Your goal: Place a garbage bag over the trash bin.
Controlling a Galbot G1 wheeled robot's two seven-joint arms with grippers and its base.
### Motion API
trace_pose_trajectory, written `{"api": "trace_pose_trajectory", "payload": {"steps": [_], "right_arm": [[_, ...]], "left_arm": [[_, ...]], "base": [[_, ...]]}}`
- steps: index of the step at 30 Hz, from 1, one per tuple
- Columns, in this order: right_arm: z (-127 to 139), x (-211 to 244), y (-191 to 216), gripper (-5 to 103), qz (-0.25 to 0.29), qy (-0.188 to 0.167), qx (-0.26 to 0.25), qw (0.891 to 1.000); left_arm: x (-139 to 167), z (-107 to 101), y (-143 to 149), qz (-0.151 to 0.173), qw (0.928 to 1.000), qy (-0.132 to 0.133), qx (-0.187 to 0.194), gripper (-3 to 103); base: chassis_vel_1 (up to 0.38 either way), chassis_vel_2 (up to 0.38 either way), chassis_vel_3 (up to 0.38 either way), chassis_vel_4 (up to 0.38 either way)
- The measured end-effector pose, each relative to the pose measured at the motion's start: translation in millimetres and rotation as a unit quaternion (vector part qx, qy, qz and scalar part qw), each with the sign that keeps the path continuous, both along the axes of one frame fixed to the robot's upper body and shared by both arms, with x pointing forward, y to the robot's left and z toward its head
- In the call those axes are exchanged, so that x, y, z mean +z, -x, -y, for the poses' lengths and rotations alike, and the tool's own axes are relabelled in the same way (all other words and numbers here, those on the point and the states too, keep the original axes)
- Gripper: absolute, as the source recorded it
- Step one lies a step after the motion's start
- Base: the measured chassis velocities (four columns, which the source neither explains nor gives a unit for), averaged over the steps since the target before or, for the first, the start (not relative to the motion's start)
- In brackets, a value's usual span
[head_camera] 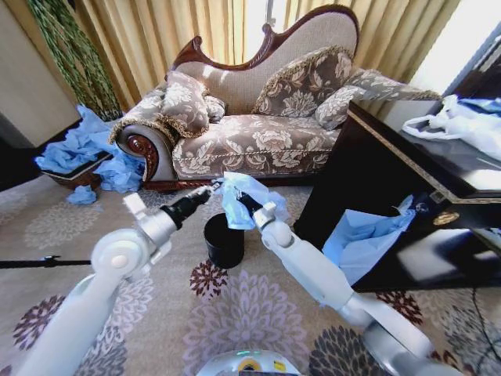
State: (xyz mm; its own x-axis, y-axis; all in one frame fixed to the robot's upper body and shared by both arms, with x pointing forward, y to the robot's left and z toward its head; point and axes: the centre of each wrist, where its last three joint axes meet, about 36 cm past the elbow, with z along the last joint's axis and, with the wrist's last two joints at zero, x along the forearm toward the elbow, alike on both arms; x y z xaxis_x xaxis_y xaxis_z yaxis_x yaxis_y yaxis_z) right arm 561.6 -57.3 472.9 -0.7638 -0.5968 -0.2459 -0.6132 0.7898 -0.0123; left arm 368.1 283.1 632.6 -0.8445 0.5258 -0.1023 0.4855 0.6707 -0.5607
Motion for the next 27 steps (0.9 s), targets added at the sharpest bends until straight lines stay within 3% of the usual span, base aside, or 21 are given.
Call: {"api": "trace_pose_trajectory", "payload": {"steps": [4, 7, 13, 20, 27], "right_arm": [[-7.2, -0.6, 3.8, 0, -0.006, 0.005, 0.008, 1.000], [-19.0, -11.8, 11.3, 0, -0.022, 0.022, 0.024, 0.999], [-26.3, -25.3, 11.4, 0, -0.048, 0.056, 0.035, 0.997], [-20.8, -23.1, 3.0, 0, -0.070, 0.106, 0.048, 0.991], [-44.0, -34.5, 6.2, 0, -0.099, 0.116, 0.065, 0.986]], "left_arm": [[0.4, -0.1, 2.6, -0.010, 0.9998, 0.007, 0.017, 0], [-7.3, -0.2, 0.4, -0.040, 0.9973, 0.030, 0.055, 0], [-24.3, -4.3, -10.8, -0.083, 0.9902, 0.069, 0.088, 0], [-42.3, -10.8, -28.3, -0.111, 0.9816, 0.105, 0.115, 0], [-53.0, -21.0, -35.1, -0.124, 0.9737, 0.120, 0.149, 0]], "base": [[0.000, 0.000, 0.000, 0.000], [0.000, 0.000, 0.000, 0.000], [0.000, 0.000, 0.000, 0.000], [0.000, 0.000, 0.000, 0.000], [0.000, 0.000, 0.000, 0.000]]}}
